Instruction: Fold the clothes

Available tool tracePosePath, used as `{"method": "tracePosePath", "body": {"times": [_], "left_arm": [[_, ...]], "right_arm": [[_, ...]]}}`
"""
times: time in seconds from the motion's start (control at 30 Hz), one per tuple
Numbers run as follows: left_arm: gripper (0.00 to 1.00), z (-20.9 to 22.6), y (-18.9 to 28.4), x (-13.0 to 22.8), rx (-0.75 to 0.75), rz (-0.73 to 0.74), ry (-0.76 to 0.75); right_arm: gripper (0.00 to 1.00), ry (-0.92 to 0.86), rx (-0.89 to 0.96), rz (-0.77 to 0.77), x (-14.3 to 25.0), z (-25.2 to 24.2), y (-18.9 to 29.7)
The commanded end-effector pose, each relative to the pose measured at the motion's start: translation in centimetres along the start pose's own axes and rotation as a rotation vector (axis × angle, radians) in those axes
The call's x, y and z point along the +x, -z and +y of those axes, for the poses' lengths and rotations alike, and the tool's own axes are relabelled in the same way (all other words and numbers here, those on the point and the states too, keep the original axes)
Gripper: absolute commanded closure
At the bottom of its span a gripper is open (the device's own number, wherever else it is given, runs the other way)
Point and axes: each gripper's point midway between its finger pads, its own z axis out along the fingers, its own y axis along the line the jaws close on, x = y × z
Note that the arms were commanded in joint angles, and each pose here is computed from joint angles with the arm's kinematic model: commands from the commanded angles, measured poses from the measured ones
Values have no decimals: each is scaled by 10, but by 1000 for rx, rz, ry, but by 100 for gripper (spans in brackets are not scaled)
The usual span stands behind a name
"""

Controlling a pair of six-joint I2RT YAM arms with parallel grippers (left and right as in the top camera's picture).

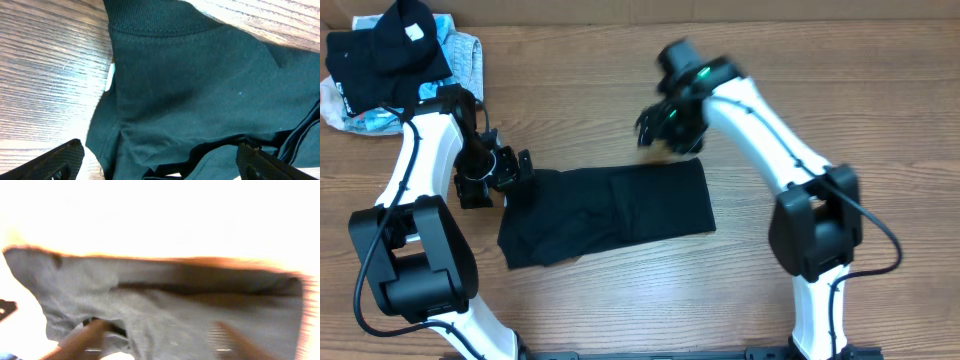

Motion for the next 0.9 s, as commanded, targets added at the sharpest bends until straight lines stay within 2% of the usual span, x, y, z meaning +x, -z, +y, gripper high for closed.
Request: {"method": "tracePosePath", "body": {"times": [0.0,0.27,0.43,0.57,0.87], "left_arm": [[0,-2,1,-5,3,-18,-22],[0,24,2,-20,-83,-79,53],[0,27,-14,-21,-29,-86,73],[0,6,-33,-8,141,-47,-37],[0,10,-60,1,154,-44,-70]], "right_arm": [[0,-34,83,-131,-38,-43,47],[0,-321,302,-252,-69,-195,108],[0,-486,345,-288,-65,-271,138],[0,-594,297,-266,-50,-306,151],[0,-713,233,-281,-36,-345,167]]}}
